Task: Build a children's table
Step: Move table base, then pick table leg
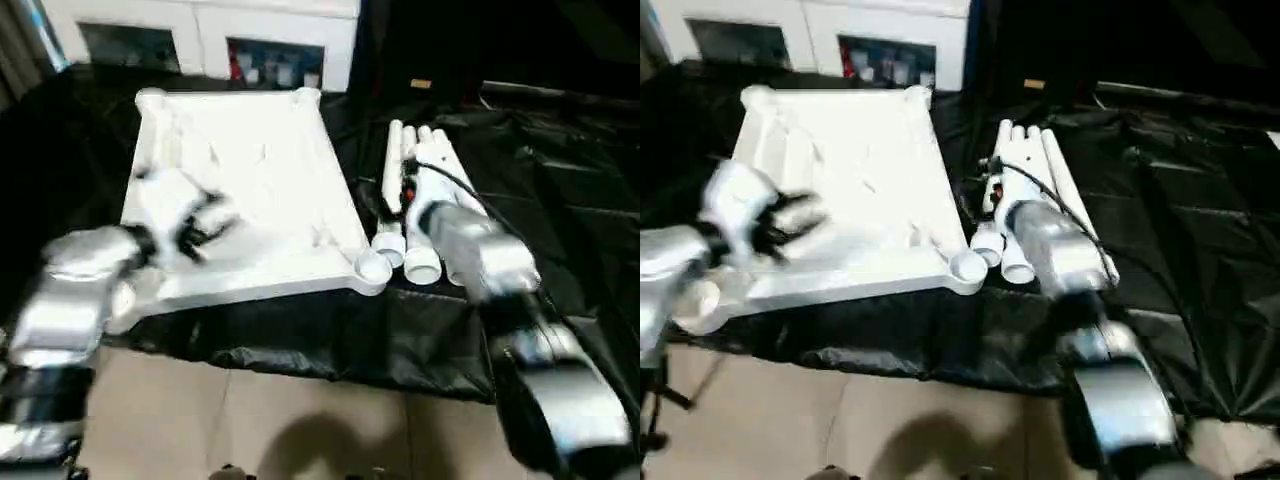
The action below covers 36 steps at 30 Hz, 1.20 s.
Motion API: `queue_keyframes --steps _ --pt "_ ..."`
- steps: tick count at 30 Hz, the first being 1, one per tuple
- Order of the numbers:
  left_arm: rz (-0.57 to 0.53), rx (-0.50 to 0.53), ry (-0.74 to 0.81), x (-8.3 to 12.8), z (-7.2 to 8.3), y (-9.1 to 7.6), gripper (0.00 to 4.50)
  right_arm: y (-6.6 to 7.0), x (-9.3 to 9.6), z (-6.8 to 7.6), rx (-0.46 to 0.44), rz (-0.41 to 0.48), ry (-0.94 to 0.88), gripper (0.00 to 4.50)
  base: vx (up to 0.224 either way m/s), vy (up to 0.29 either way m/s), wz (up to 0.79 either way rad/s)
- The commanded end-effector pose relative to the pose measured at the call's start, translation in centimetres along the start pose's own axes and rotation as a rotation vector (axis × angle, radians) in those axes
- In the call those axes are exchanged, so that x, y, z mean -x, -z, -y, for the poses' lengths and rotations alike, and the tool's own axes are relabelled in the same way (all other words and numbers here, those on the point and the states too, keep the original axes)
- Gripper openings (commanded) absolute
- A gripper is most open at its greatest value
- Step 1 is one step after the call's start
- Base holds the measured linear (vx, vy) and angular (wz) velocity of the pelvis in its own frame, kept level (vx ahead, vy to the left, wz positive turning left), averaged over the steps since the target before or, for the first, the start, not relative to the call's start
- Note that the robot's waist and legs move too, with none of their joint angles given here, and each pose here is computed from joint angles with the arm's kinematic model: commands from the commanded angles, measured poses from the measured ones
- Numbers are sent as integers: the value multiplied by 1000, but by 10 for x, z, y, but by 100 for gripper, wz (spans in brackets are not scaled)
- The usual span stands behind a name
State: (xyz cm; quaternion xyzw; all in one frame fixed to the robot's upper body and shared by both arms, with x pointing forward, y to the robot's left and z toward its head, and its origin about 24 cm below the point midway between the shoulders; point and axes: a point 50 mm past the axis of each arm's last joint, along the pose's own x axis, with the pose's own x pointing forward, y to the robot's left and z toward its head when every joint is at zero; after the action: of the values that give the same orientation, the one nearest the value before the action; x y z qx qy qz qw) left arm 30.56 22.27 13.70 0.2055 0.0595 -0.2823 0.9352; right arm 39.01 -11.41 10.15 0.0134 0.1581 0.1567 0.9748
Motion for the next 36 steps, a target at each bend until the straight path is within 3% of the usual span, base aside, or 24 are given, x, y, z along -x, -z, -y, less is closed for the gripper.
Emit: queue_keyframes --steps 1,4,7,11,29,34,36 --pt "21 -2 -10 10 4 -11 251 2 -5 4 -29 -14 54 450 0 0 0" --pt "6 -34 4 22 10 -17 292 2 -11 1 -41 -37 91 450 0 0 0" --pt "-11 -49 32 33 15 -21 301 5 -15 -1 -33 -61 123 450 0 0 0" --pt "-15 -62 88 50 23 -33 301 5 -17 0 -93 -44 188 450 0 0 0" --pt "36 -58 150 54 31 -56 301 -7 -15 16 -164 20 264 450 0 0 0" --pt "37 -74 188 51 34 -58 301 2 -14 17 -217 -82 223 450 0 0 0" --pt "38 -74 189 51 35 -59 301 2 -14 18 -247 -82 220 450 0 0 0"
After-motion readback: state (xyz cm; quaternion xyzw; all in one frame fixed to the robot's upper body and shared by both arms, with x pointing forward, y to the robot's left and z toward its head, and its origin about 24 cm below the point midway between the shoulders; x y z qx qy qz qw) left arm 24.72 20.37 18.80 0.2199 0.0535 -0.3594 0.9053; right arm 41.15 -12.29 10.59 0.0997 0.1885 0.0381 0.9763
